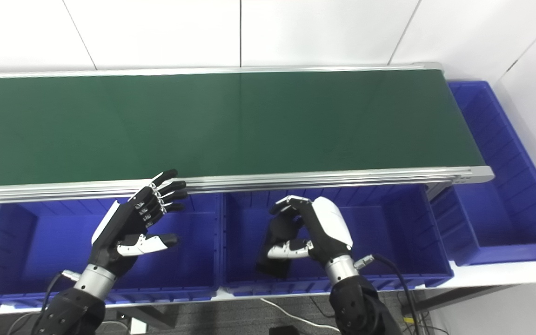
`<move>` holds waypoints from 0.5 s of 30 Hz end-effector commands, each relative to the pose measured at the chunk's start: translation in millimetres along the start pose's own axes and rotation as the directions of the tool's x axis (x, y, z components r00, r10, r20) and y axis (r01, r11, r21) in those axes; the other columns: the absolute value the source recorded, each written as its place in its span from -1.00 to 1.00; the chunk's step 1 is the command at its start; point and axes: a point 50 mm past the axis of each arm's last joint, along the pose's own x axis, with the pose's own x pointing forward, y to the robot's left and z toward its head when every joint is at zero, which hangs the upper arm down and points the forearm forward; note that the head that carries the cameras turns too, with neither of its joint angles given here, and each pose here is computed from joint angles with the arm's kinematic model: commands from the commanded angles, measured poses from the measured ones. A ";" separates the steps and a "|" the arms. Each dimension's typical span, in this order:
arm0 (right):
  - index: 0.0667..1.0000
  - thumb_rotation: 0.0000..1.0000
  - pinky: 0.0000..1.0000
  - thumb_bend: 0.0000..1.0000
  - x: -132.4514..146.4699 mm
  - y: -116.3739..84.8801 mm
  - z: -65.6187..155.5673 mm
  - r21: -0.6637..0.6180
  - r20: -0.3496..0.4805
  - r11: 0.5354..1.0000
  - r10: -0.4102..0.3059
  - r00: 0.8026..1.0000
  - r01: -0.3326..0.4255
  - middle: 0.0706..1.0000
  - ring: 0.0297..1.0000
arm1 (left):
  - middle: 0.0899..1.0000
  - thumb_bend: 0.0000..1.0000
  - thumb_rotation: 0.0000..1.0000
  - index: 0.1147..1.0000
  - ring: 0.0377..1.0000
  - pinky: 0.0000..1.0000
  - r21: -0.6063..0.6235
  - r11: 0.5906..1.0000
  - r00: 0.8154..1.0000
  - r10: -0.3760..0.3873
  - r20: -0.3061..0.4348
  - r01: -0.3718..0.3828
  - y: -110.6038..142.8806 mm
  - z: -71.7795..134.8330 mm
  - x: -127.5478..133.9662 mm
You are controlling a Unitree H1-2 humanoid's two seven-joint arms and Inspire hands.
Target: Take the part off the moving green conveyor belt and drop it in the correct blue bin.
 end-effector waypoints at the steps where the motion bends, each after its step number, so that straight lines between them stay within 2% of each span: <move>1: 0.55 -0.47 0.22 0.86 4.1 -10.2 9.2 -0.029 0.015 0.999 -0.017 1.000 0.018 0.50 0.40 | 0.62 0.93 -0.40 0.75 0.58 0.49 0.011 1.000 0.999 -0.010 0.049 0.009 0.3 11.8 2.5; 10: 0.60 -0.50 0.31 0.97 3.9 -10.4 9.4 -0.036 0.016 0.999 -0.002 1.000 0.002 0.51 0.45 | 0.63 0.91 -0.41 0.75 0.58 0.49 0.012 1.000 0.999 -0.015 0.050 0.014 0.1 11.0 2.8; 15: 0.62 -0.58 0.35 1.00 2.7 -11.3 10.4 -0.028 0.014 1.000 0.003 1.000 -0.003 0.53 0.48 | 0.63 0.92 -0.42 0.75 0.58 0.50 0.007 1.000 0.999 -0.013 0.050 0.013 -0.3 10.6 2.8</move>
